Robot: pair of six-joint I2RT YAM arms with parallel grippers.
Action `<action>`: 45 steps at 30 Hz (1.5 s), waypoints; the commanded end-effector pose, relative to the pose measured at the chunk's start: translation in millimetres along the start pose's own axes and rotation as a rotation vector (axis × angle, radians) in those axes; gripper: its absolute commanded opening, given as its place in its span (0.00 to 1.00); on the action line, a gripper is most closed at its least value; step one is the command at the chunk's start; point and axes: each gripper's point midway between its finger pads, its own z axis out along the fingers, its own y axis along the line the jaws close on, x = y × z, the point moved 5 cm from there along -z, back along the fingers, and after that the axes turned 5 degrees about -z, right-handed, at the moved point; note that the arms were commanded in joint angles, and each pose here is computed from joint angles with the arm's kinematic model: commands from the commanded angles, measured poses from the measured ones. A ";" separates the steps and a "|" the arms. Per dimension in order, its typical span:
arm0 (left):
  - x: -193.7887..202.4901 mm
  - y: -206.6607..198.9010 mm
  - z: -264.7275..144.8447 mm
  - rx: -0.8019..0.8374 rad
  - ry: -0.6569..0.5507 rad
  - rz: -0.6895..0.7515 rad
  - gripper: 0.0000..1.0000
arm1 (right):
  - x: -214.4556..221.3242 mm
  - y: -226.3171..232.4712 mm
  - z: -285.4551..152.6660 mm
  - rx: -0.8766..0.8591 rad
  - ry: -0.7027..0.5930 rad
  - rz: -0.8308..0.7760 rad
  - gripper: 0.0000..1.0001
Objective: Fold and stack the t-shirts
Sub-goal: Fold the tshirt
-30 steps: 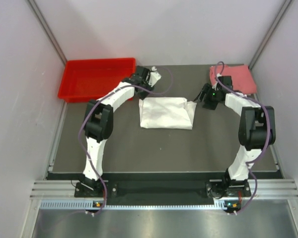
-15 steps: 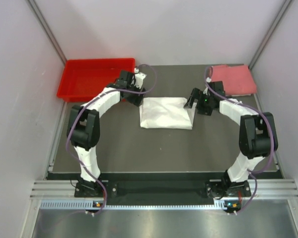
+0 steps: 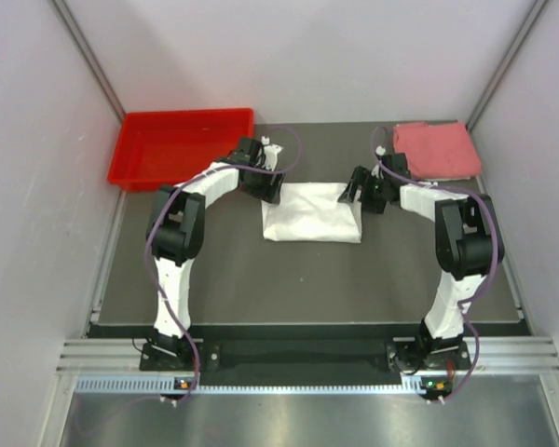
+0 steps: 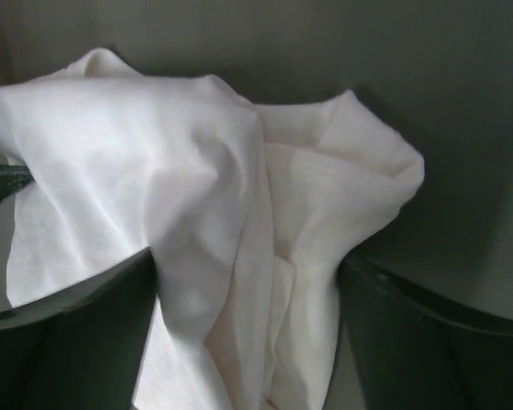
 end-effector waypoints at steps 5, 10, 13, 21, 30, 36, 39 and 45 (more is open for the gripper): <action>-20.3 -25.7 5.0 0.121 -0.043 -0.001 0.68 | -6.9 11.6 11.2 -0.090 -0.026 -0.001 0.45; -31.0 -33.5 5.9 0.149 -0.064 0.006 0.57 | -16.8 17.7 8.4 -0.114 -0.045 -0.023 0.16; -32.8 -30.3 8.9 0.125 -0.068 0.014 0.56 | -25.0 17.7 7.1 -0.116 -0.051 -0.042 0.07; -43.1 -24.7 25.3 0.116 -0.079 0.005 0.33 | -43.5 10.8 19.8 -0.102 -0.074 -0.066 0.04; -49.5 -20.0 34.8 0.095 -0.085 0.021 0.07 | -52.3 -2.0 32.4 -0.058 -0.088 -0.049 1.00; -48.2 -23.1 31.3 0.115 -0.092 0.030 0.08 | -55.3 -4.9 49.4 -0.053 -0.087 -0.016 1.00; -51.4 -22.0 32.0 0.110 -0.103 0.042 0.08 | -58.6 -9.6 58.6 -0.040 -0.091 -0.010 0.85; -53.1 -19.4 36.4 0.100 -0.101 0.050 0.10 | -63.5 -2.6 66.3 -0.116 -0.110 -0.021 0.00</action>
